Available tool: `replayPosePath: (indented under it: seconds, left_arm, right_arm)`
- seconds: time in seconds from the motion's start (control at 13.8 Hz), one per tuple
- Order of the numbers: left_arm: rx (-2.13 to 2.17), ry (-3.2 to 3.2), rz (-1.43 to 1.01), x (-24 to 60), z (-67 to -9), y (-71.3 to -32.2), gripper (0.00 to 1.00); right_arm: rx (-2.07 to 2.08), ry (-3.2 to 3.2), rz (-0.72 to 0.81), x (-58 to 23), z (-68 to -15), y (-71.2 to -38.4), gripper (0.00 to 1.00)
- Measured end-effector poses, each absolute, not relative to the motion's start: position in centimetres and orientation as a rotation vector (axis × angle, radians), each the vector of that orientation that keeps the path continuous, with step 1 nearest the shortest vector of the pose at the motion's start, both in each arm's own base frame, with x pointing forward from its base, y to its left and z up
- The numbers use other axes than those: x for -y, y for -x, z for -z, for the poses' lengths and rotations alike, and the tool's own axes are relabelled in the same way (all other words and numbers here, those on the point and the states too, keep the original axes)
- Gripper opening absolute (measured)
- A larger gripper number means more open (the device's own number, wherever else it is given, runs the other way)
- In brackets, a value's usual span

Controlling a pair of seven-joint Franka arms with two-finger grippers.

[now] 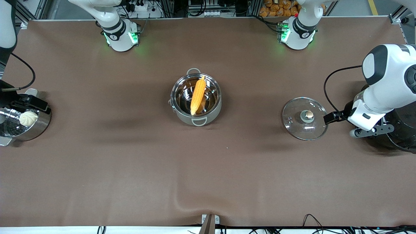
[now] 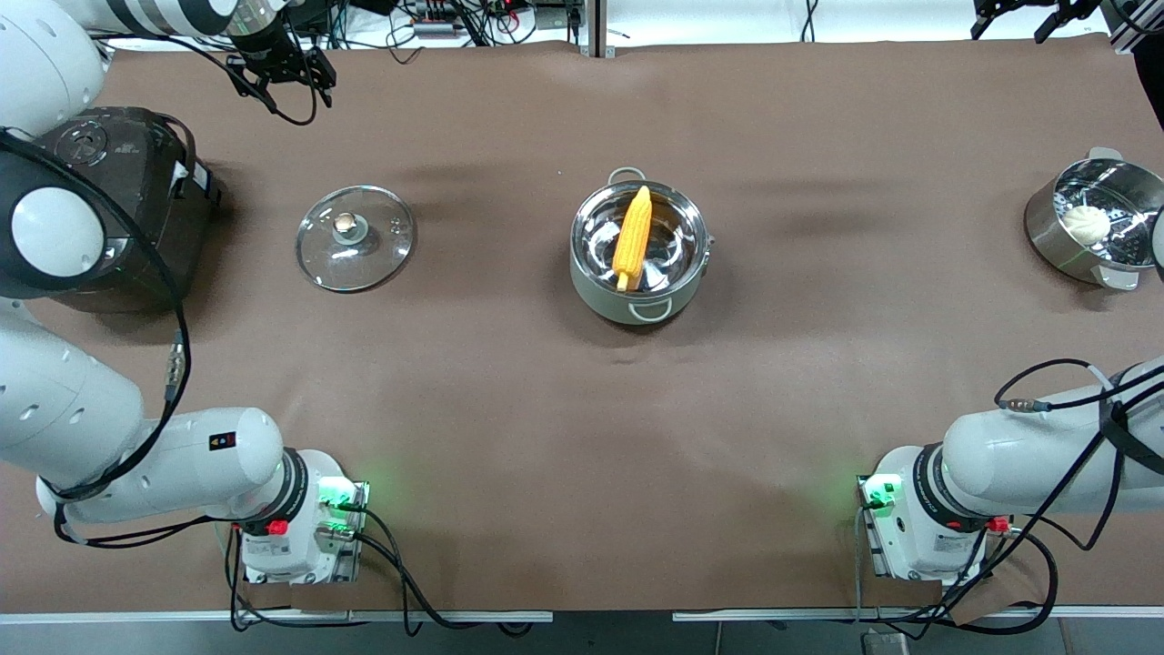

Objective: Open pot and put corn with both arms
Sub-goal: 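Release the lid knob and raise the left gripper away from the lid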

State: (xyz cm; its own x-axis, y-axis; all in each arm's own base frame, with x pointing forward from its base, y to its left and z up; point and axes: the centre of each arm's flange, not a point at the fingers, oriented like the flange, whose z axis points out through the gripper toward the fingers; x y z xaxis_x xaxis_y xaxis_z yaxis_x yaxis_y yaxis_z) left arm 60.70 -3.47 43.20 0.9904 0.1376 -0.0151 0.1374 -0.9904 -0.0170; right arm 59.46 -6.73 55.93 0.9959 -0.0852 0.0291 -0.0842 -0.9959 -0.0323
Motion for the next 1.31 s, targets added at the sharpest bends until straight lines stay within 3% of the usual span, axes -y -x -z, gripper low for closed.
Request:
replayPosePath:
  seconds: [0.95,1.31]
  left_arm:
    - [0.245,3.109,-0.059,2.5,-47.4,-61.2,1.00]
    - [0.243,3.098,-0.122,2.6,-52.4,-60.8,1.00]
  right_arm:
    - [-0.114,3.105,0.031,6.3,-57.4,-59.3,1.00]
    - [-0.055,3.099,-0.017,4.3,-57.5,-59.1,1.00]
